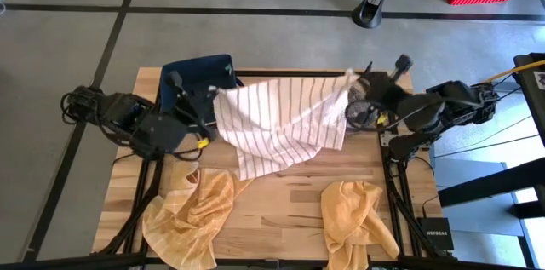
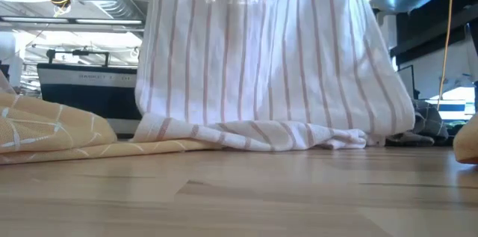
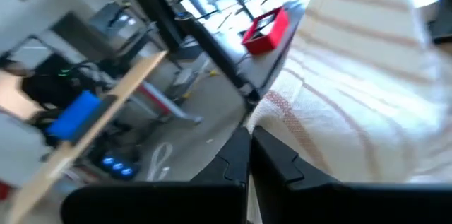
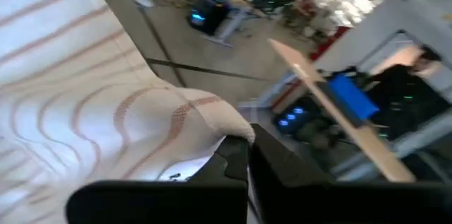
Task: Fold towel
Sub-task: Fold the white towel
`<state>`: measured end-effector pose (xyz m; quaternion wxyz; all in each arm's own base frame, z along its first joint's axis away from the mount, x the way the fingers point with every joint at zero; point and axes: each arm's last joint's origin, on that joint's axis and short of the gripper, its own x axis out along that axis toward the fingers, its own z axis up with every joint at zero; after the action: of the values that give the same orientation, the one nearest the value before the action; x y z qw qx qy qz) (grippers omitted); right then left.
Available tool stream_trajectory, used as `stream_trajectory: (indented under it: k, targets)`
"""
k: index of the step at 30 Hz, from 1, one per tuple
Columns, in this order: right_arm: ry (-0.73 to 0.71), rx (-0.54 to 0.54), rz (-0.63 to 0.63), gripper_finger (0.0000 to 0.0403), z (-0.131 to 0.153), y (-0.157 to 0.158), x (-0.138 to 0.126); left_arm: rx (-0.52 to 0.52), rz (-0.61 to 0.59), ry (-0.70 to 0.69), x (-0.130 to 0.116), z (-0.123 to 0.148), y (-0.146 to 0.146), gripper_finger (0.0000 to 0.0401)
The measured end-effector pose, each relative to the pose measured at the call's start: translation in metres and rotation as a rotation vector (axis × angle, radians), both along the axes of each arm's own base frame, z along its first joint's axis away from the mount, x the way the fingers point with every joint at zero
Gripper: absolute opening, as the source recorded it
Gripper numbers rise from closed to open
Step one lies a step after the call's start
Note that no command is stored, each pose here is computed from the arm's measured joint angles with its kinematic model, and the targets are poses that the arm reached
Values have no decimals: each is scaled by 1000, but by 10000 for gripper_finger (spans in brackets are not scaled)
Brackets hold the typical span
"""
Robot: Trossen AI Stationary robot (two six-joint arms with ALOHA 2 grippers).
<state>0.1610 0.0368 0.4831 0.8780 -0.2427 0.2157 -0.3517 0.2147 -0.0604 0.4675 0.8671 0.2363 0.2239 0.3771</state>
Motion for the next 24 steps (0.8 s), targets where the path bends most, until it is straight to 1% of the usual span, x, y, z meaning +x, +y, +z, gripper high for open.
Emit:
stream_trajectory:
  k: [3, 7, 12, 16, 20, 22, 24]
  targets:
    - [23, -27, -69, 5, 2, -12, 0, 41, 62, 43, 5, 1, 17, 0]
    - [69, -46, -175, 6, 1, -34, 3, 78, 173, 89, 10, 3, 45, 0]
    - [85, -33, -242, 7, 5, -63, 6, 131, 264, 99, 16, 15, 76, 0]
    - [66, -33, -287, 7, 11, -85, 6, 149, 278, 40, 20, 28, 98, 0]
    - [16, -46, -340, 7, 17, -101, 4, 166, 301, -58, 20, 41, 114, 0]
    - [-17, -46, -327, 7, 21, -102, 2, 166, 268, -112, 21, 46, 114, 0]
    - [-35, -41, -279, 7, 23, -98, -1, 156, 184, -161, 21, 50, 105, 0]
